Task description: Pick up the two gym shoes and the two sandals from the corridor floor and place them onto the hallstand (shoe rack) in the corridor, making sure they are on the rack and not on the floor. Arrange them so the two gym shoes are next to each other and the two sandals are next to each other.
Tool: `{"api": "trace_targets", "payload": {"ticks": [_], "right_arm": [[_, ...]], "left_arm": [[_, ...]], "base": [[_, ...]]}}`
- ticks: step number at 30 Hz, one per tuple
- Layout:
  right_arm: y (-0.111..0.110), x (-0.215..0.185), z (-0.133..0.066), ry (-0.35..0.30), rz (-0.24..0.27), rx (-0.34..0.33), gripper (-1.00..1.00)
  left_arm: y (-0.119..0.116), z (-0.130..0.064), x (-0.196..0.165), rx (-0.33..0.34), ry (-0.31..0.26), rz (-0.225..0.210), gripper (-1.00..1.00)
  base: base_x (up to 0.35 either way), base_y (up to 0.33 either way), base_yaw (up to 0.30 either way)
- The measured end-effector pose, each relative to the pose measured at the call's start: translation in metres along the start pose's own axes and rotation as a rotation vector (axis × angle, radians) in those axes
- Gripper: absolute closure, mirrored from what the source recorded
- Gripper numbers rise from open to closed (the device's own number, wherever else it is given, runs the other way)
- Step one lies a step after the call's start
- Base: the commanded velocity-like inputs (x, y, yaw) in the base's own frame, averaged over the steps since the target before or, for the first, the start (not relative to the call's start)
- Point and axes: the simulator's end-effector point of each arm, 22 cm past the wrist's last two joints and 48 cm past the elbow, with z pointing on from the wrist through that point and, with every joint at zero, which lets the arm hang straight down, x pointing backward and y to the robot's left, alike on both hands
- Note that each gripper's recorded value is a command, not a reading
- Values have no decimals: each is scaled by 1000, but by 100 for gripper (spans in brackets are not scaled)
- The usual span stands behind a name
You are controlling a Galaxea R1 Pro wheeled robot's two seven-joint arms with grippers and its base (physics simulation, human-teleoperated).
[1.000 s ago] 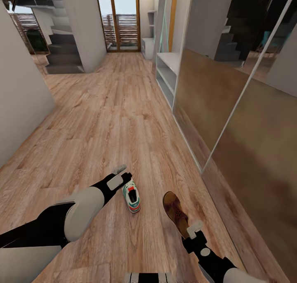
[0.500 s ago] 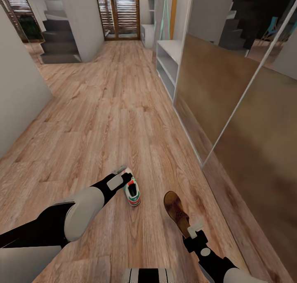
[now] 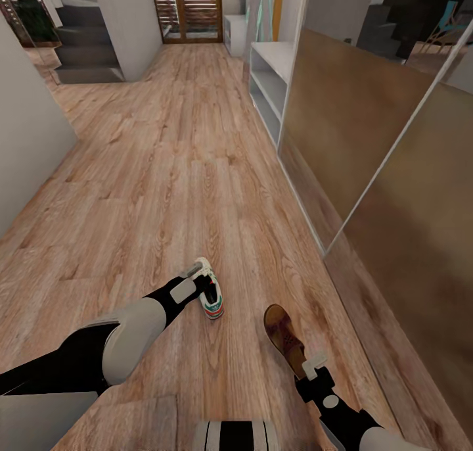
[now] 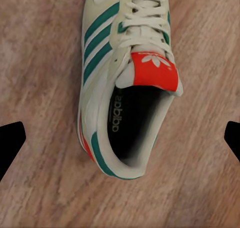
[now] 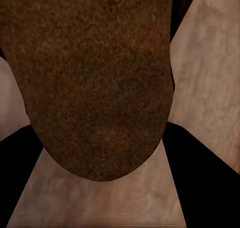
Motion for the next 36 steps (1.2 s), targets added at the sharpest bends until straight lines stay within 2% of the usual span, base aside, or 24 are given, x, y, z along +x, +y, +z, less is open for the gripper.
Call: {"api": "trace_targets", "payload": {"ticks": [4, 5, 7, 8, 11, 15, 22, 36], "right_arm": [[-2, 8, 3, 14, 2, 13, 100], [-14, 6, 3, 9, 8, 55, 100], [-22, 1, 4, -2, 6, 85, 100], [-29, -17, 5, -38, 14, 111, 100], [-43, -102, 2, -205, 50, 166, 100], [-49, -138, -3, -253, 81, 222, 100], [-33, -163, -9, -279, 114, 231, 100], [-30, -166, -10, -281, 117, 229, 100]], "left_arm": [[4, 8, 7, -4, 14, 0, -100], [4, 8, 7, -3, 14, 0, -100], [4, 8, 7, -2, 14, 0, -100], [4, 8, 7, -2, 13, 0, -100], [5, 10, 9, -3, 18, 0, -100], [9, 16, 14, -10, 28, -1, -100], [8, 16, 14, -9, 28, 0, -100], [8, 16, 14, -9, 28, -3, -100]], "base": [[0, 0, 0], [0, 0, 0], [0, 0, 0], [0, 0, 0], [0, 0, 0], [0, 0, 0], [6, -11, 0], [73, -76, 0]]}}
